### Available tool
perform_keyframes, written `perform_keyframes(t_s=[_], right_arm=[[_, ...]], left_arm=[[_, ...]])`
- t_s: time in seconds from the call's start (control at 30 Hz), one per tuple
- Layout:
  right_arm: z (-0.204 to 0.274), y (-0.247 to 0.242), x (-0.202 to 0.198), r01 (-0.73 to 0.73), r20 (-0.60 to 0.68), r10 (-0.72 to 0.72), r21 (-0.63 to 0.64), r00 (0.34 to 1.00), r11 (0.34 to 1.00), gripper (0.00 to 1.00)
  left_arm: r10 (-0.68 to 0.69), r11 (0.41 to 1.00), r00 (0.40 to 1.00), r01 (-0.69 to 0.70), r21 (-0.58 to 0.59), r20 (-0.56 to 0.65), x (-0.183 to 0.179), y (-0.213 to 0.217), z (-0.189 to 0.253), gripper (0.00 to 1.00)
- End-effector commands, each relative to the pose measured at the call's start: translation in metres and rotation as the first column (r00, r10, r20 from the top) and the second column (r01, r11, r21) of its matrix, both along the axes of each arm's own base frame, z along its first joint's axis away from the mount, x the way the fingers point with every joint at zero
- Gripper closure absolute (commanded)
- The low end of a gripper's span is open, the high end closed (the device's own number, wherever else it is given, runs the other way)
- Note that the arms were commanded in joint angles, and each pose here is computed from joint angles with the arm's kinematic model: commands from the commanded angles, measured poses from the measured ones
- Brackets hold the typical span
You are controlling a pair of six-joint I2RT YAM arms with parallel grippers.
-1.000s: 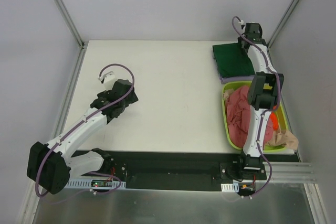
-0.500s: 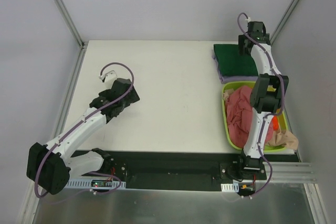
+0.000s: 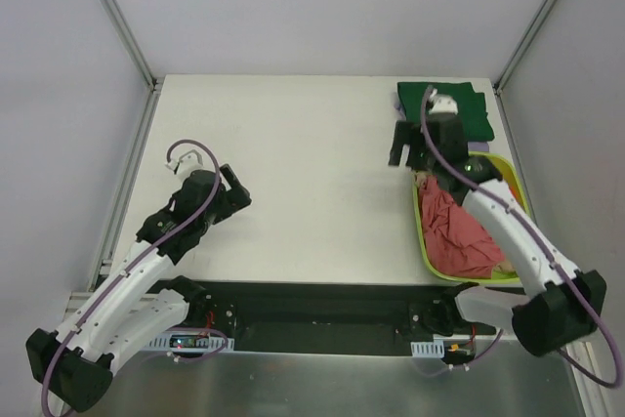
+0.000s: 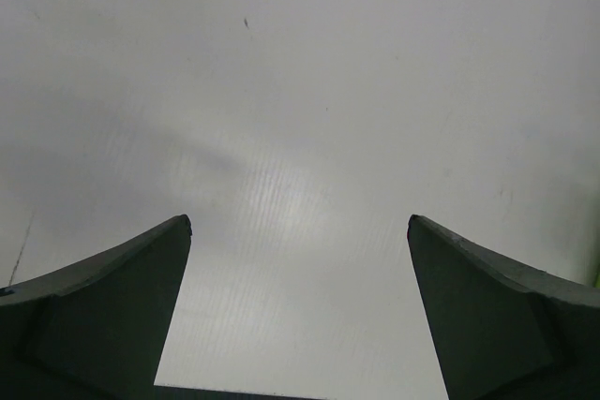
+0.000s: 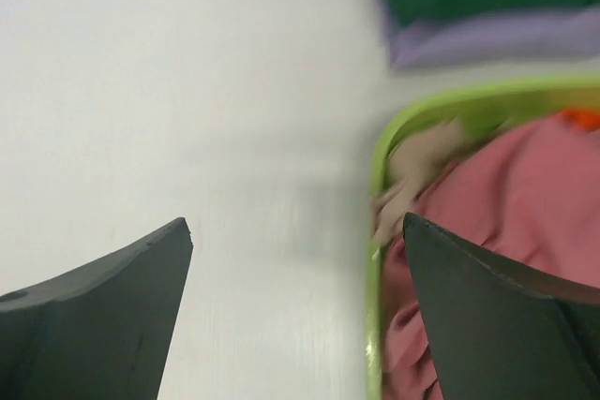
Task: Fold and stack the t-shirts
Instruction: Put the neatly folded tshirt into the corner of the board with the right arm
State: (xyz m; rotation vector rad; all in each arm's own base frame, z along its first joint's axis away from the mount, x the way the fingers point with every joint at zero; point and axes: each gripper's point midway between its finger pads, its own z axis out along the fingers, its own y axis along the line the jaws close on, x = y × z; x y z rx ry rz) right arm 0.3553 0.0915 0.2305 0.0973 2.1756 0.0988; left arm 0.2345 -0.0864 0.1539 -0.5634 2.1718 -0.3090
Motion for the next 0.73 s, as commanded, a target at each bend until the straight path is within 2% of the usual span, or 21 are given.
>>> perform_keyframes(t_s=[0.0, 0.1, 0.23, 0.37, 0.7], right_arm=[[-0.038, 0.044, -0.064, -0.06, -0.029, 0.065, 0.161, 0.997, 0.985, 0.04], [-0.074, 0.065, -0.1, -0.118, -0.071, 0.137, 0.219, 0.988, 0.969, 0.04], [-0.115, 0.076, -0.128, -0.112, -0.085, 0.148, 0.327, 0.985, 0.938, 0.04], [-0.108, 0.077, -0.127, -0.13, 0.007, 0.137, 0.364, 0.991, 0.922, 0.04], [-0.077, 0.062, -0.13, -0.166, 0.143, 0.122, 0.357, 0.982, 0.919, 0.04]], left_arm=[[-0.024, 0.999, 0.993, 0.019, -0.043, -0.113, -0.02, -0.005, -0.029, 0.01], [-0.02, 0.999, 0.987, 0.015, -0.033, -0.157, -0.026, -0.003, -0.045, 0.01], [-0.028, 0.999, 0.98, 0.021, -0.034, -0.196, -0.033, -0.003, -0.059, 0.01], [-0.029, 0.999, 0.983, 0.022, -0.038, -0.183, -0.034, -0.003, -0.057, 0.01], [-0.038, 0.996, 0.996, 0.031, -0.08, -0.082, -0.037, 0.0, -0.037, 0.01]])
